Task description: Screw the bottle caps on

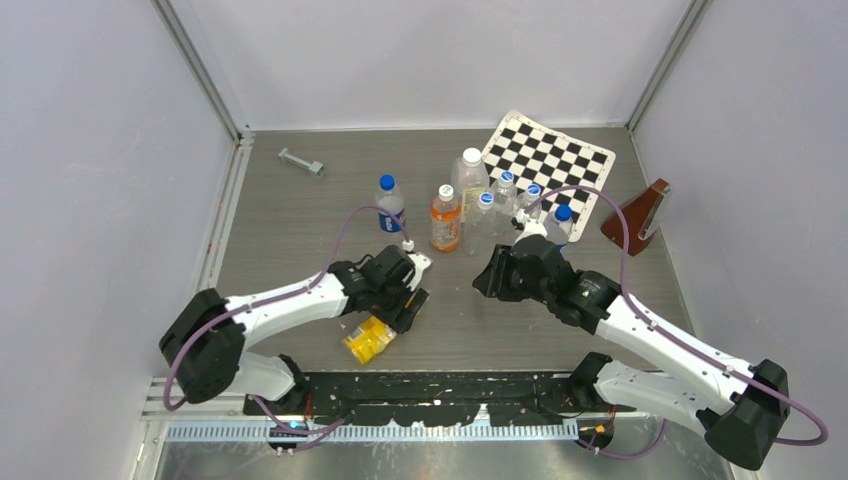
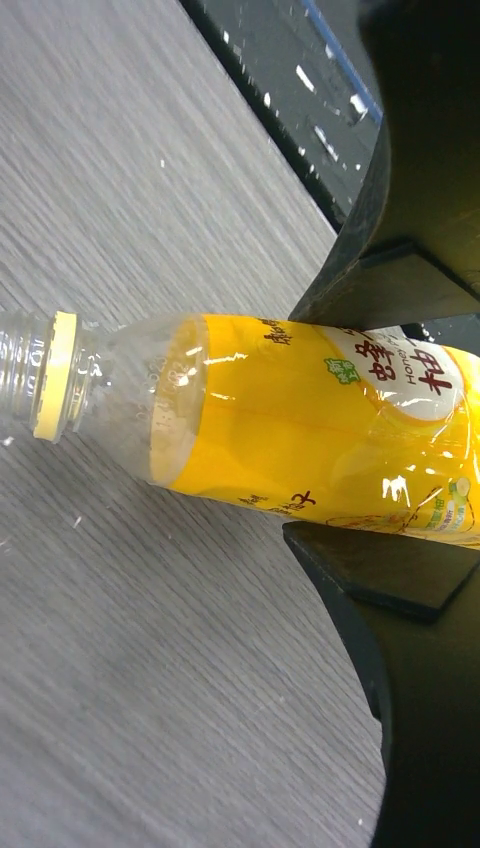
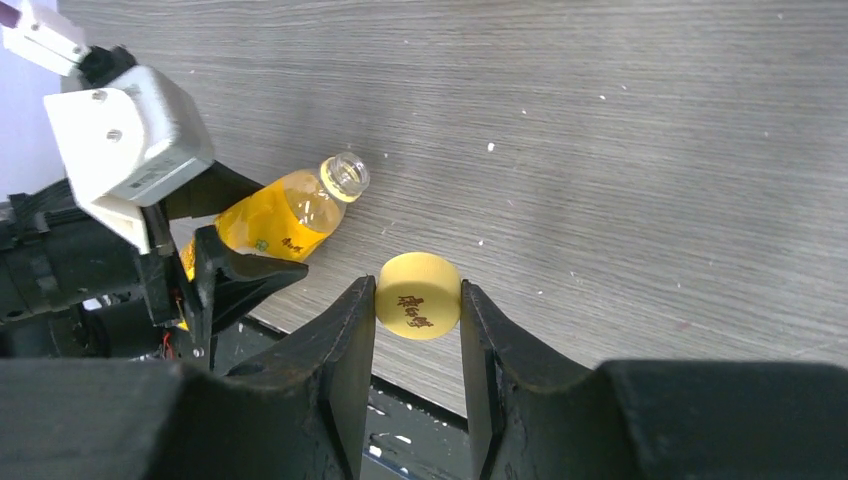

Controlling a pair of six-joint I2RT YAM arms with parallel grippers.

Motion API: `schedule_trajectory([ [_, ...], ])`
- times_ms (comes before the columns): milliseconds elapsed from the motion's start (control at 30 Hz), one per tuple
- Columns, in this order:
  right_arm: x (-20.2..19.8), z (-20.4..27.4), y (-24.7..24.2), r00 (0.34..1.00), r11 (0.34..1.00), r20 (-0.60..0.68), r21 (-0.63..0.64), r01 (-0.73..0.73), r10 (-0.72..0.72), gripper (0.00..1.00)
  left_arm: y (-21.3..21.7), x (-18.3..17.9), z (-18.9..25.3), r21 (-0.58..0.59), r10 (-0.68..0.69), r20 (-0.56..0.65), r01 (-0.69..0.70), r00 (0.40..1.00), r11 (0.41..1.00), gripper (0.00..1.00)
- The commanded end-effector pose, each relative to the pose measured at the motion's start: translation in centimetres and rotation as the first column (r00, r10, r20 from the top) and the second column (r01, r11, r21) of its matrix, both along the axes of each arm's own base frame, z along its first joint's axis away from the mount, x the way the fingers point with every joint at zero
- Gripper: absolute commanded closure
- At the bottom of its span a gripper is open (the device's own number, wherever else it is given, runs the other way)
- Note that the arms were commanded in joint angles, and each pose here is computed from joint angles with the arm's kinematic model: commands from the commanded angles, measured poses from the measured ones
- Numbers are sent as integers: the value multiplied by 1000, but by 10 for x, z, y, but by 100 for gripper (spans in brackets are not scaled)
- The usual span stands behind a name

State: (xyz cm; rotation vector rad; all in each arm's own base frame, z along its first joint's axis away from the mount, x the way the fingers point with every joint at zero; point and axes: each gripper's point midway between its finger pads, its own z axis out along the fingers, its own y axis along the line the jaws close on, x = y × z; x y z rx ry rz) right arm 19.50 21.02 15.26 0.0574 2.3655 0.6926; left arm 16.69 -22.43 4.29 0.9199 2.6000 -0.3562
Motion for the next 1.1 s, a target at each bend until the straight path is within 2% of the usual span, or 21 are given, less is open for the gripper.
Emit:
schedule_trajectory([
  [0,4,18,10,991,996,97,26,-90,87,96,-21,16,45,-168,-32,156,58,987,984,49],
  [233,5,40,18,980,988,131,20,-153,149,97,-30,18,96,-282,-100,329,198,939,939,60],
  [367,-3,62,27,943,961,201,26,-277,266,97,-28,20,120,-292,-131,435,277,891,916,67],
  [433,-8,77,30,914,940,239,16,-340,327,96,-27,21,135,-277,-164,498,336,852,900,73],
  [600,-18,109,40,820,869,321,-17,-495,474,96,-29,22,170,-210,-255,646,488,720,847,82],
  [700,-29,127,49,732,796,372,-32,-605,571,97,-33,20,185,-179,-299,696,561,653,808,86],
  [900,-42,145,54,610,707,446,-77,-703,655,96,-44,7,204,-180,-343,744,666,574,724,88],
  [1067,-47,151,56,554,665,470,-101,-740,687,96,-47,3,211,-184,-343,761,690,551,700,88],
])
